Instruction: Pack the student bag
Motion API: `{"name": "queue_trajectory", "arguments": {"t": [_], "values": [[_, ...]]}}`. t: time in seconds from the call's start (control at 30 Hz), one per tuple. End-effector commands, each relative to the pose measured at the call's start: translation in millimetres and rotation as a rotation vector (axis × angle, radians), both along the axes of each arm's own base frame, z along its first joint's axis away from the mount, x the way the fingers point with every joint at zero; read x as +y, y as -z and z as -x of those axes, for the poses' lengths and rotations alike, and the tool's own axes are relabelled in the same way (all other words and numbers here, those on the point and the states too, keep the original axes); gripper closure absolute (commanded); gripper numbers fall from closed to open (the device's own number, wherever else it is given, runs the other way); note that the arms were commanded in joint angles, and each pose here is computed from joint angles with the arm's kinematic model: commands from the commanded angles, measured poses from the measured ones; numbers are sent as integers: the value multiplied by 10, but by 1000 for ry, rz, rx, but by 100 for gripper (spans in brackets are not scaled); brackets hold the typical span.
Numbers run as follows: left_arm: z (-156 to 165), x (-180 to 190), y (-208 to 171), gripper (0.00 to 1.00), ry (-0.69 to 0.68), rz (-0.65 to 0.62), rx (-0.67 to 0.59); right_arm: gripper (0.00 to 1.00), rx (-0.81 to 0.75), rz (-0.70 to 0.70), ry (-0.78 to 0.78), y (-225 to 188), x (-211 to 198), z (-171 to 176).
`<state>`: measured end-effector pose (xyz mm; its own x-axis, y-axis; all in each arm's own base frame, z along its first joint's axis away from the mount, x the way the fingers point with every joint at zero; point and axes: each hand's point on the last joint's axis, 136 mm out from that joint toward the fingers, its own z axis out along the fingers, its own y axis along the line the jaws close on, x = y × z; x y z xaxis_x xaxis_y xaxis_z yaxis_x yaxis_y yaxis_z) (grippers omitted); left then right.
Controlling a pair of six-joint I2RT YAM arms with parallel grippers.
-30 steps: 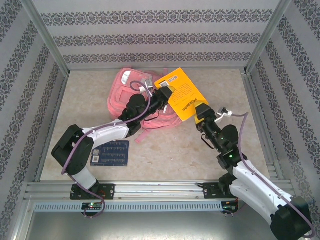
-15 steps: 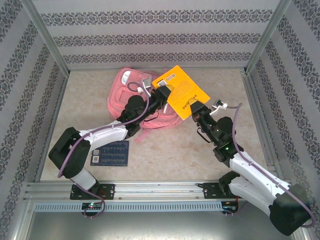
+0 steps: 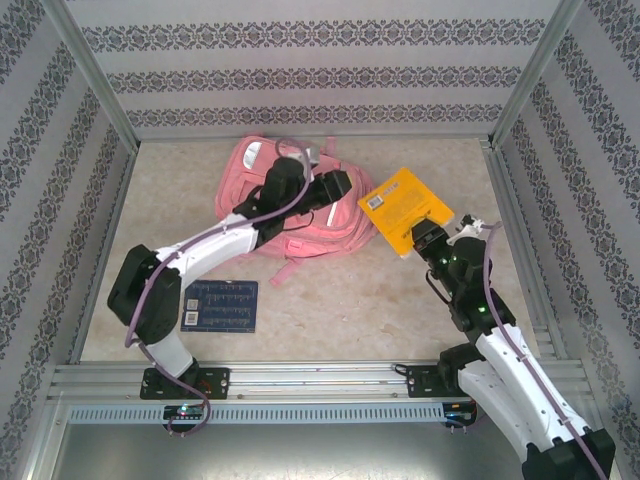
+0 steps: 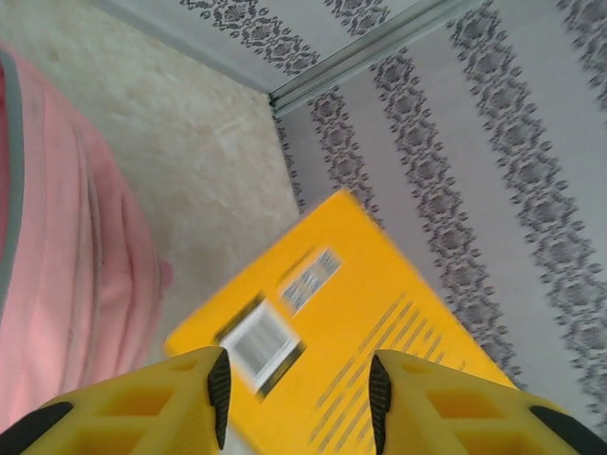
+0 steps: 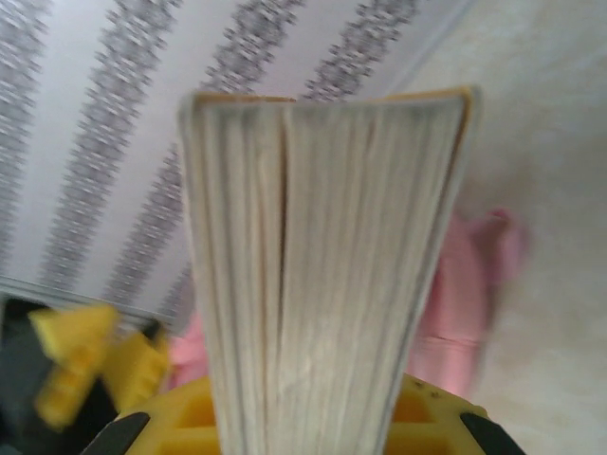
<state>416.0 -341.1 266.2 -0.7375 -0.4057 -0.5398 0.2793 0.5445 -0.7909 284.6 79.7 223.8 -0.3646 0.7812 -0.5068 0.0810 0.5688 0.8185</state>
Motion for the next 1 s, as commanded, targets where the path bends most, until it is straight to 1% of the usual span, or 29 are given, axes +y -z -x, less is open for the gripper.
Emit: {"name": "queue_trajectory", "arguments": {"t": [0.0, 0.1, 0.17, 0.3, 0.43, 0.7, 0.97], "values": [[10, 92, 450, 54, 104, -317, 18, 100, 7, 117, -58, 53, -2, 94], [-157, 93, 505, 53, 124, -433, 12, 100, 7, 155, -86, 130, 4, 149], [-246, 71, 628, 53, 142, -506, 47, 100, 8, 174, -92, 164, -10, 191], [-452, 43, 773, 53, 138, -592, 84, 100, 10, 217, -88, 200, -69, 263], [-584, 115, 907, 53, 110, -663, 120, 100, 8, 239, -83, 221, -115, 307], [-662, 171, 1022, 53, 91, -716, 125, 100, 25, 231, -94, 367, -114, 293], [-682, 109, 1232, 53, 115, -711, 163, 100, 28, 211, -95, 389, -125, 256]]}}
